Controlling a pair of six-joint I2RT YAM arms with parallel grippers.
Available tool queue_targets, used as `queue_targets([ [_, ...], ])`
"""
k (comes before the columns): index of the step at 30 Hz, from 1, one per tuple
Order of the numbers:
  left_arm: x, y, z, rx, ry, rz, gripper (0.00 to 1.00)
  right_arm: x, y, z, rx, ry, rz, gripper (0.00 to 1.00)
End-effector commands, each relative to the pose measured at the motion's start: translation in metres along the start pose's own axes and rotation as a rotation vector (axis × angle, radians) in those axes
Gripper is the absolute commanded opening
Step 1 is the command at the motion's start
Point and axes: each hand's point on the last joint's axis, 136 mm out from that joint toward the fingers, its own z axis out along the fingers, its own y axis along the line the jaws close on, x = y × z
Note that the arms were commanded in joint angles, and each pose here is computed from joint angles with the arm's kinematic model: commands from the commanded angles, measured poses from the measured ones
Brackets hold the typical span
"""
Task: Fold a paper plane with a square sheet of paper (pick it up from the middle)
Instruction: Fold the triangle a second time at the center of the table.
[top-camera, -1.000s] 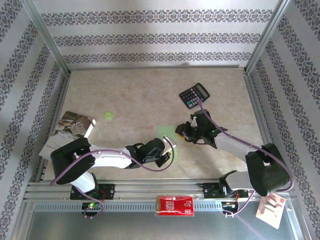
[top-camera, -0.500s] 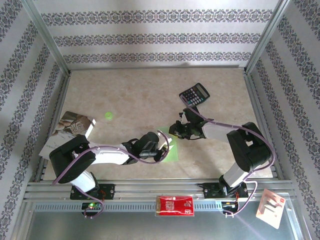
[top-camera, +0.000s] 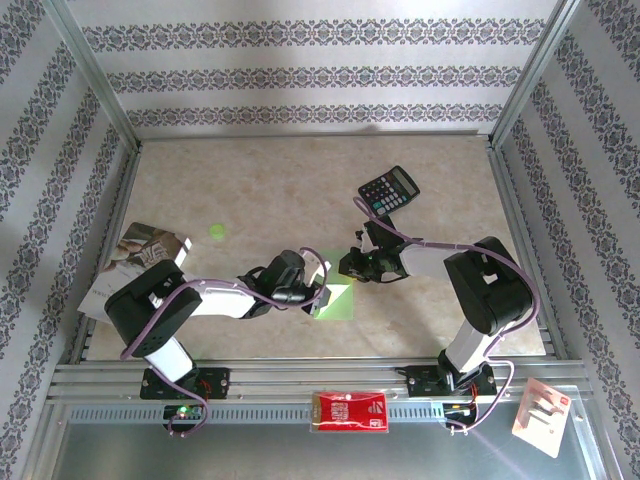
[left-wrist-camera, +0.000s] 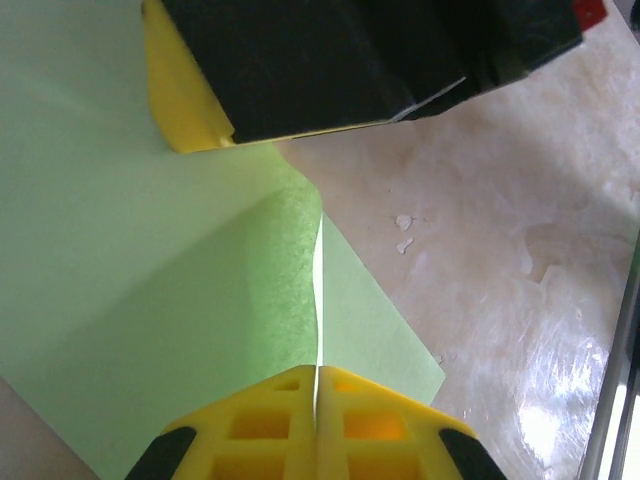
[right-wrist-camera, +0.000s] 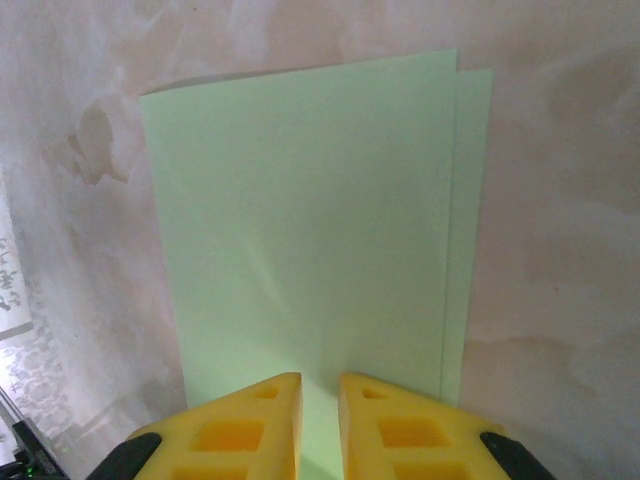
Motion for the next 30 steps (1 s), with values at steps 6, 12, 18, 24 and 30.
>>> queue_targets([
  [6, -0.003, 0.009, -0.002, 0.028, -0.02, -0.065, 0.02, -0.001, -0.008, 0.002, 0.029, 0.005, -0.016, 0.19],
  [12, -0.001, 0.016, -0.003, 0.019, -0.012, -0.082, 0.03, 0.0, -0.011, 0.004, 0.04, 0.017, -0.023, 0.2],
  [18, 0.0, 0.024, -0.004, 0.01, -0.006, -0.098, 0.03, 0.0, -0.012, 0.005, 0.046, 0.026, -0.031, 0.2],
  [24, 0.003, 0.029, 0.0, 0.004, 0.013, -0.114, 0.03, -0.002, -0.007, 0.004, 0.031, 0.029, -0.038, 0.2],
  [30, 0.011, 0.038, 0.002, -0.014, 0.027, -0.137, 0.02, -0.011, 0.012, -0.002, -0.016, 0.017, -0.063, 0.22],
])
